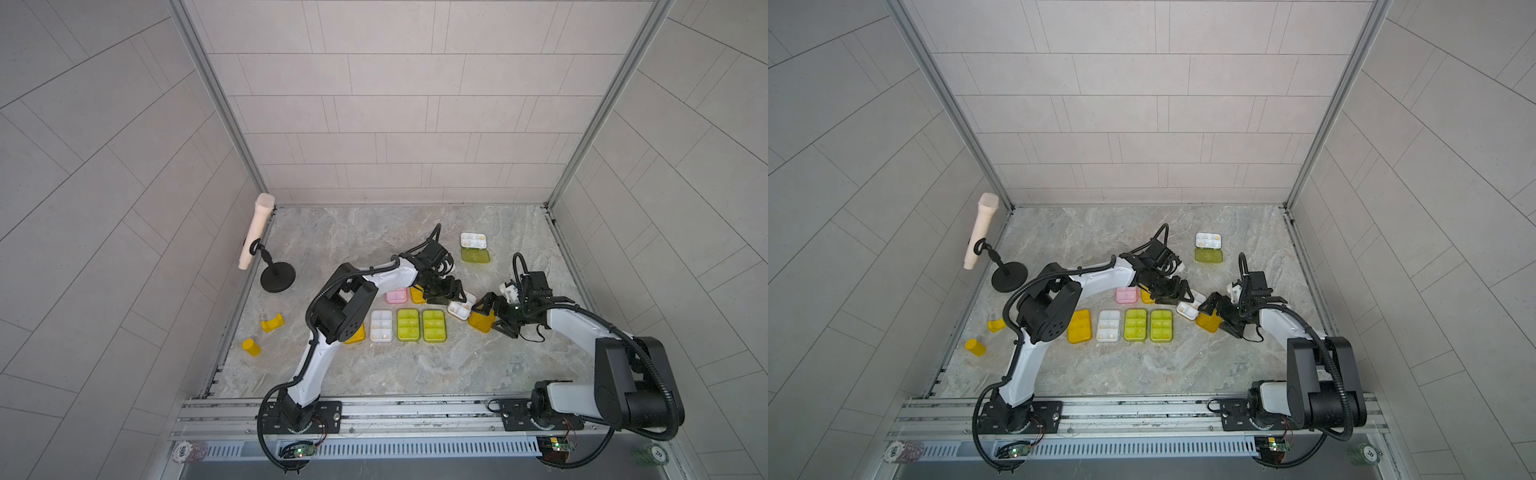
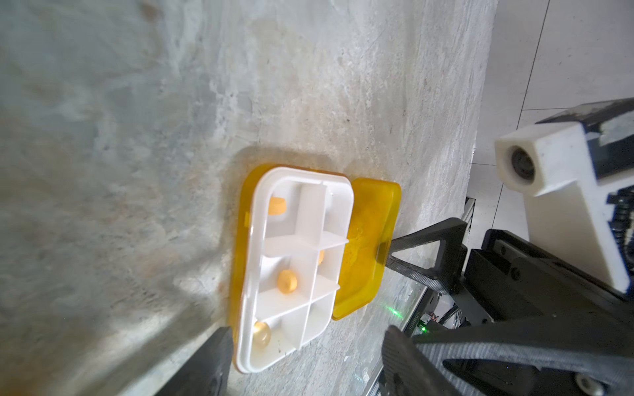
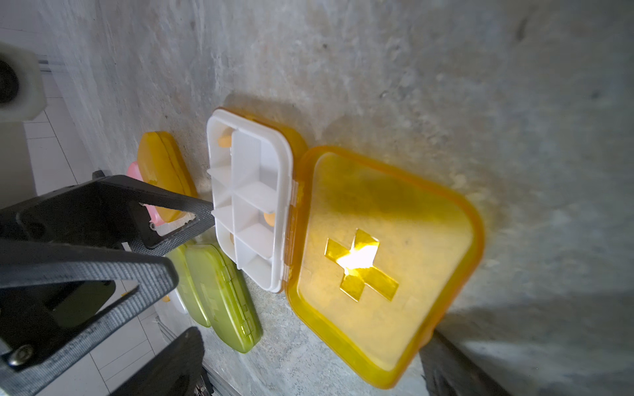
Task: Close pillboxes
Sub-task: Close the lid on the pillbox.
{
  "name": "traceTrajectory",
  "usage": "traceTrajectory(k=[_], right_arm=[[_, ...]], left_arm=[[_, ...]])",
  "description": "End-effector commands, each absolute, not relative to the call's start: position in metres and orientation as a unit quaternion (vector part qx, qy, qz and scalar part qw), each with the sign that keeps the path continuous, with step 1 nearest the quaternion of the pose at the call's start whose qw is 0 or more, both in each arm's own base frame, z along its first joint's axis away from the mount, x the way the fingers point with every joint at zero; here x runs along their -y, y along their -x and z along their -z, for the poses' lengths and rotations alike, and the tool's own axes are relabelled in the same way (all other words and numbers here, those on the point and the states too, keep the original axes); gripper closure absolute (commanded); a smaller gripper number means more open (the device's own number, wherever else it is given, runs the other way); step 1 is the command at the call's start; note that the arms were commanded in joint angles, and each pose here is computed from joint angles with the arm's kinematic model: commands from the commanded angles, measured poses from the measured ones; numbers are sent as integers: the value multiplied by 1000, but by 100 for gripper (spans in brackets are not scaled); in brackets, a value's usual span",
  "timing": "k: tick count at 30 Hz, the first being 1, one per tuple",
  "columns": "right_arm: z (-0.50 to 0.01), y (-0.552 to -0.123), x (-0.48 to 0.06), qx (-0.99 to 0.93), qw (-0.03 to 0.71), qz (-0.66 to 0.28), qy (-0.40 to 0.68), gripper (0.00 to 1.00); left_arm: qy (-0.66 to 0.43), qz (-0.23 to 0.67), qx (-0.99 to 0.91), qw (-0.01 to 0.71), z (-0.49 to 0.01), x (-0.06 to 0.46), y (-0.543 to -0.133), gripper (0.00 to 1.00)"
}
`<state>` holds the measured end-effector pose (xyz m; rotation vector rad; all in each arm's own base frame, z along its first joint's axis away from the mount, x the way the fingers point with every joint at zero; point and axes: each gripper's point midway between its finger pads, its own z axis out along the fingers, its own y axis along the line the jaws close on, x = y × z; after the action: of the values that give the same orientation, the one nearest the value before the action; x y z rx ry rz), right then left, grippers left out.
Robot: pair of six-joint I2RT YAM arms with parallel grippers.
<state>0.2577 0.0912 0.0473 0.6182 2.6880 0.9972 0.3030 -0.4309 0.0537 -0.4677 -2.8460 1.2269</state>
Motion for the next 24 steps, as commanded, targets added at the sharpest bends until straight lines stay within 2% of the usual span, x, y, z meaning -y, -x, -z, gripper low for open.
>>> traceTrajectory(k=[1, 13, 24], right_arm=[[-50, -259, -90, -906, 117, -346, -214, 0], [-67, -265, -100, -890, 129, -389, -201, 0], [-71, -261, -93, -899, 135, -363, -204, 0]], left_arm=[[151, -398, 905, 18, -46, 436, -296, 26], [151, -394, 907, 17, -43, 434, -294, 26], [151, -394, 907, 10, -49, 434, -296, 26]])
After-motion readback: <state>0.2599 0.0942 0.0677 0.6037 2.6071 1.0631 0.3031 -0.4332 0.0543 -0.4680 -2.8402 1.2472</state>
